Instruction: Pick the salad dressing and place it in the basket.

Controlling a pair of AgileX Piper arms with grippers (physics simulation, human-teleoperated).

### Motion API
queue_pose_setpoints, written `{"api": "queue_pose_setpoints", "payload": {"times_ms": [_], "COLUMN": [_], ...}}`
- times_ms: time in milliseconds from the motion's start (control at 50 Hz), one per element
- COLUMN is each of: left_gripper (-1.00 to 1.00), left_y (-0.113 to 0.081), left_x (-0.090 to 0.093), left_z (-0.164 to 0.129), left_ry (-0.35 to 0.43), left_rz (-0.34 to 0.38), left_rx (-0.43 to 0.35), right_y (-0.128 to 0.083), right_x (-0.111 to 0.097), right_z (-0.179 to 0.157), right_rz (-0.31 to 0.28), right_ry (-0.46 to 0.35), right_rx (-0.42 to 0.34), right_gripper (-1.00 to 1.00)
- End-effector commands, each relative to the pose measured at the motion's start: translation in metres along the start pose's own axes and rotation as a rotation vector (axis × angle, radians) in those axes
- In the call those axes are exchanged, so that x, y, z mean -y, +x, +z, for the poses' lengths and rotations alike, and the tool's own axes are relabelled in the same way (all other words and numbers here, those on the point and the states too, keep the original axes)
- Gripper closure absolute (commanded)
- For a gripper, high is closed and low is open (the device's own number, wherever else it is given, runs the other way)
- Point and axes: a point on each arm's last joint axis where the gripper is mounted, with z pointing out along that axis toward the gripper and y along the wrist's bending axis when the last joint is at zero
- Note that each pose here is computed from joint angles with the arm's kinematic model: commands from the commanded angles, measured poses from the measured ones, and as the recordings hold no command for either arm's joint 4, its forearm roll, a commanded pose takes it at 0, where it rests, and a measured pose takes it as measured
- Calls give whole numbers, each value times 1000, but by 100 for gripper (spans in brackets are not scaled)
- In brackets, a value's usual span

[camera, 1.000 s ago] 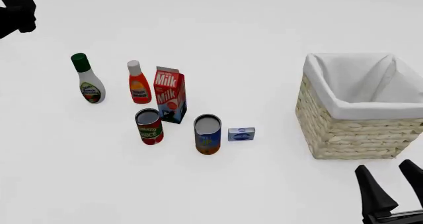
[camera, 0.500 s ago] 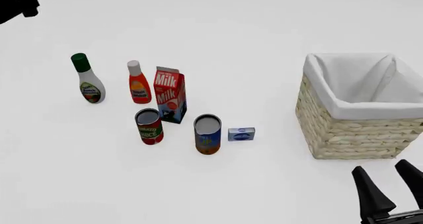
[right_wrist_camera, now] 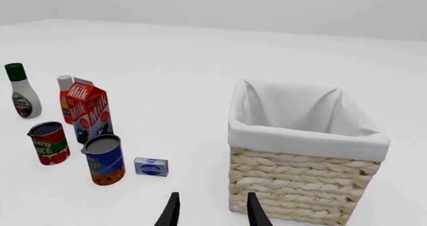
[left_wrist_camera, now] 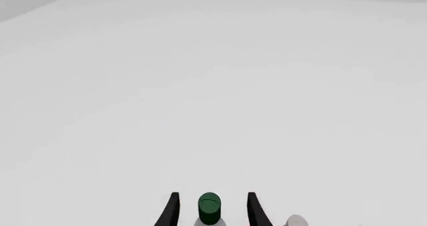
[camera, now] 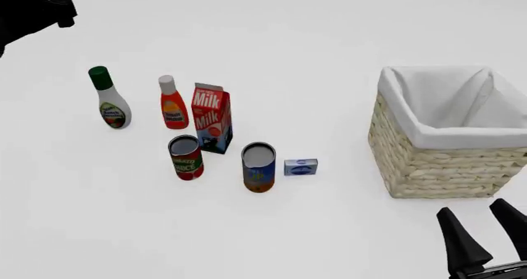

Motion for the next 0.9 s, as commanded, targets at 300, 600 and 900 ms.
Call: {"api": "queue_pose_setpoints", "payload": {"times_ms": [300,600,900], "left_gripper": [-100,-100,-100], "left_y": [20,46,66], "left_x": [5,0,-2], "left_z": [34,58,74], "left_ry": [11,-1,-9], "left_rz": [5,-26,-42], "left_rx": [-66,-131,-181], "right_y": [-1,-1,0], "right_x": [0,0,0], "right_z": [0,0,0], "right_rz": [-3,0,3], "right_ry": [-6,-4,-5], "right_rx": [6,4,-2], "right_gripper": [-100,-100,-100]}}
